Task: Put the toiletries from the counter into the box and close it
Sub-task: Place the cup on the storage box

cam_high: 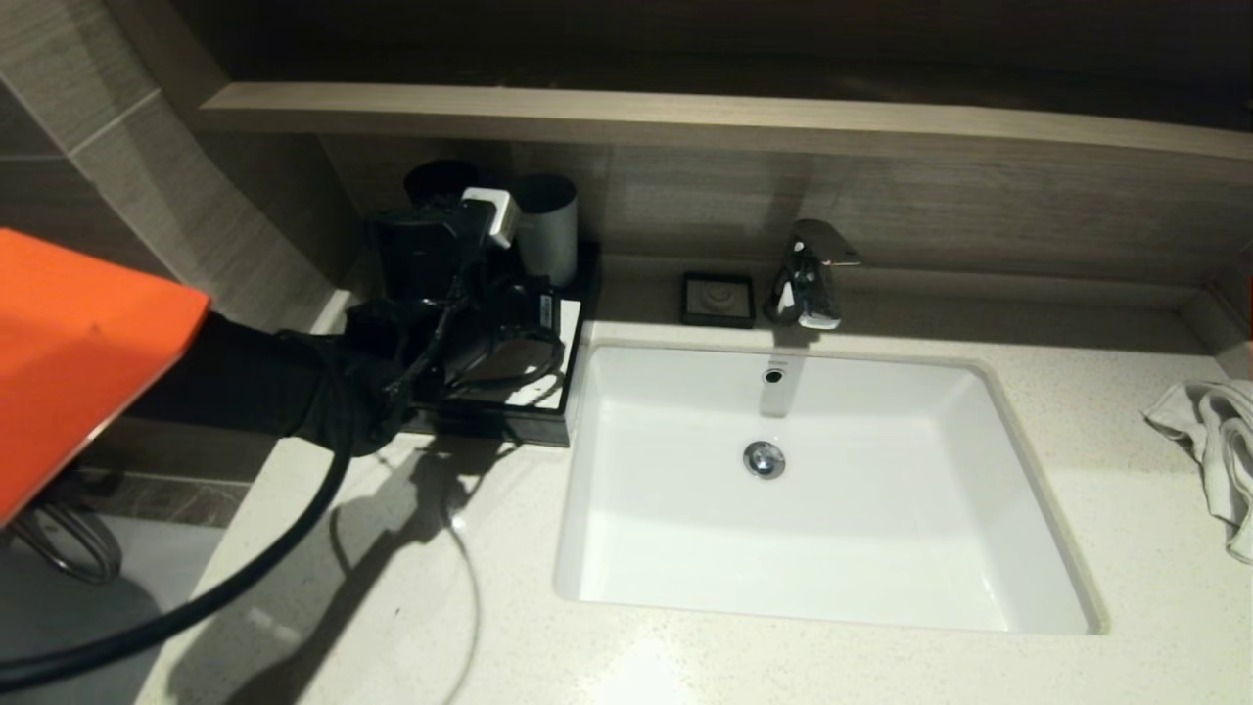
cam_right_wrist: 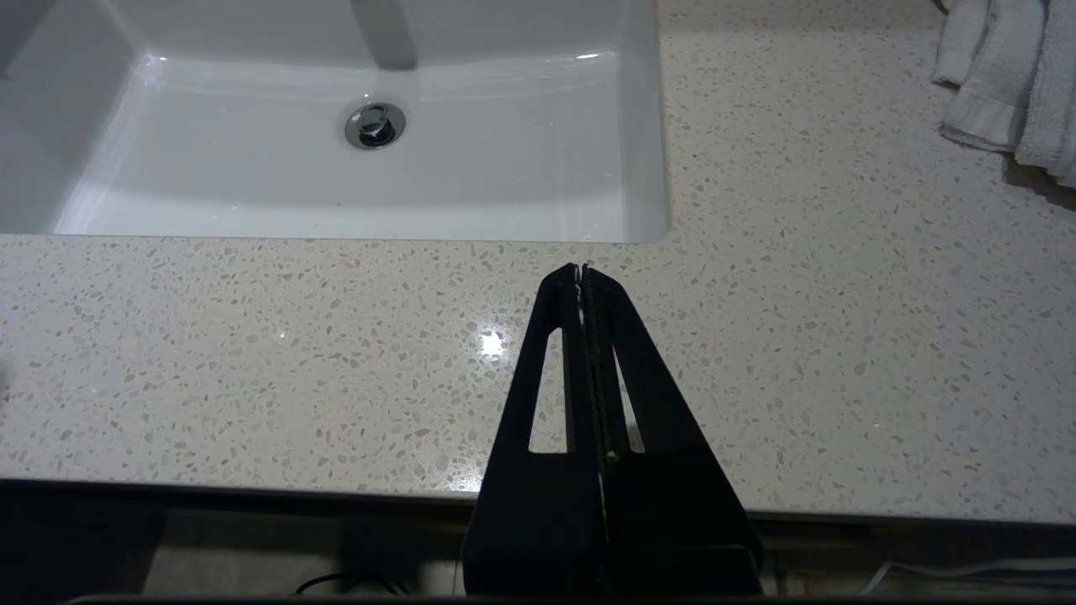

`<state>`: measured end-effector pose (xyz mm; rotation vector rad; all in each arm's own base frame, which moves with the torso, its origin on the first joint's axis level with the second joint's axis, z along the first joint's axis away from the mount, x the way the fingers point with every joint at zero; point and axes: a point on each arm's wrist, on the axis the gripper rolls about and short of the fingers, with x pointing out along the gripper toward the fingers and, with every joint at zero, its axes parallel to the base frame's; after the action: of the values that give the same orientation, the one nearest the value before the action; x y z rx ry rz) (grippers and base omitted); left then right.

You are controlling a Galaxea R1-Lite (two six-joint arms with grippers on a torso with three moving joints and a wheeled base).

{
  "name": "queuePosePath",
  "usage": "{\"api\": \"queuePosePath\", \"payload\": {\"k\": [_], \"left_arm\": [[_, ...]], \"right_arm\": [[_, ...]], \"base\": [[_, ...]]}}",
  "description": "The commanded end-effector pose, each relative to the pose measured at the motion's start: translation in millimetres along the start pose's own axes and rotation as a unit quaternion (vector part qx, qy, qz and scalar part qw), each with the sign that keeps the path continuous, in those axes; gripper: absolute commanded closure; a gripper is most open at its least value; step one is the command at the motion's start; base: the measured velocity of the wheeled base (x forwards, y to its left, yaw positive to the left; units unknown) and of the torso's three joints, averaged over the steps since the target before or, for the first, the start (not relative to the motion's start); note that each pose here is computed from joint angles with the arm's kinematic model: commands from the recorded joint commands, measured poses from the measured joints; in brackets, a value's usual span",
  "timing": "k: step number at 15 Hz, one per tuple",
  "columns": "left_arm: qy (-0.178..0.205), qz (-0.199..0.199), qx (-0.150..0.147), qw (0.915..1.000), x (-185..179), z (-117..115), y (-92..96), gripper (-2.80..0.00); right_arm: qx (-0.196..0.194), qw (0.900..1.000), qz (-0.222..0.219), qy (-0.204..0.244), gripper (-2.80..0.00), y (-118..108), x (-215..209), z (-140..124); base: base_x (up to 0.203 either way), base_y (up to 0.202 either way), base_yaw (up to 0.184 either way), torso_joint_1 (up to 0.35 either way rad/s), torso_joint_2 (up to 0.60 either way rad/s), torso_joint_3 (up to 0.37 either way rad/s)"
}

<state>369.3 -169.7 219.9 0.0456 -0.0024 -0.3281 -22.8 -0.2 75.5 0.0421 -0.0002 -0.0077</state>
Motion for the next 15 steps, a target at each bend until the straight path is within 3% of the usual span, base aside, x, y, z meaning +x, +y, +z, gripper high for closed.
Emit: {"api": "queuePosePath", "payload": {"k": [1, 15], "left_arm": [[0.000, 0.001, 0.000, 1.0000, 8.0, -3.9, -1.1, 0.00], [-0.002, 0.003, 0.002, 1.0000, 20.1, -6.9, -1.3, 0.00]], "right_arm": [[0.000, 1.000, 0.000, 0.000, 0.00, 0.0, 0.0, 0.0], [0.000, 1.000, 0.000, 0.000, 0.00, 0.0, 0.0, 0.0]], "base": [[0.000, 0.000, 0.000, 0.000, 0.00, 0.000], [0.000, 0.000, 0.000, 0.000, 0.00, 0.000]]}}
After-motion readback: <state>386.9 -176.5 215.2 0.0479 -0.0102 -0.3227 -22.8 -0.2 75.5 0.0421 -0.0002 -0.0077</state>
